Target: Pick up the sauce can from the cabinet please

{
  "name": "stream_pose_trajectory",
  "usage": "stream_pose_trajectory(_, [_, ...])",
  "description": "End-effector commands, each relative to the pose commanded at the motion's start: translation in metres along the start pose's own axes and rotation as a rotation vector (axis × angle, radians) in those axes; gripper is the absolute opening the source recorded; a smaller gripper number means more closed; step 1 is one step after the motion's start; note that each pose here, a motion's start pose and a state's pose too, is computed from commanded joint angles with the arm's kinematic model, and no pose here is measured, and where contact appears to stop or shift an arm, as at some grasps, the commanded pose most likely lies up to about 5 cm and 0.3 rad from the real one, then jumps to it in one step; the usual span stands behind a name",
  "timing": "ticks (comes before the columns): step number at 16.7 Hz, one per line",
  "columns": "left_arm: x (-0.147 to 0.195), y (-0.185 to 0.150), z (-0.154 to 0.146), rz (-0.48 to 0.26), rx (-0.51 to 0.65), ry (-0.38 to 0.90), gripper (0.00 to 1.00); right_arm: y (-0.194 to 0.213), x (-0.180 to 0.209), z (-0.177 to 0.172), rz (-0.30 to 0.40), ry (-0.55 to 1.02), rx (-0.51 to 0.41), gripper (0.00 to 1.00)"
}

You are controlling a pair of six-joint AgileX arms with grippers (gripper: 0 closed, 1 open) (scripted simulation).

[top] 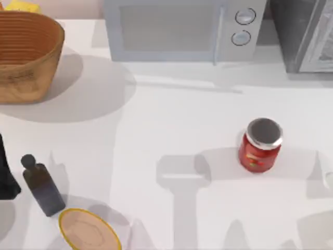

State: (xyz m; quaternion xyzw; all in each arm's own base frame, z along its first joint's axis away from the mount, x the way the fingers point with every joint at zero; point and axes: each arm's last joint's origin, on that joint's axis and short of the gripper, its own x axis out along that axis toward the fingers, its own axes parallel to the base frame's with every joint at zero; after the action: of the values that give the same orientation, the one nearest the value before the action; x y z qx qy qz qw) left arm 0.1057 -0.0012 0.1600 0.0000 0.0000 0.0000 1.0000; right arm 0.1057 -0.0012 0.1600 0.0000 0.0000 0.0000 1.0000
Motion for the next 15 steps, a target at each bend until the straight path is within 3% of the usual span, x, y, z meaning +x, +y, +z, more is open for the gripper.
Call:
stream_pose_trajectory(3, [0.000, 0.000, 0.000, 0.000, 0.000, 0.000, 1.00, 0.000, 0.000, 0.003, 0.001, 0.000, 0.000, 1.00])
stream_pose_trajectory(6, [0.000, 0.000, 0.000, 0.000, 0.000, 0.000, 1.00, 0.002, 0.000, 0.027, 0.005, 0.008, 0.001, 1.00])
stream_pose_trajectory(15, [0.000, 0.000, 0.000, 0.000, 0.000, 0.000, 1.00, 0.013, 0.041, 0.198, -0.003, 0.039, -0.003, 1.00])
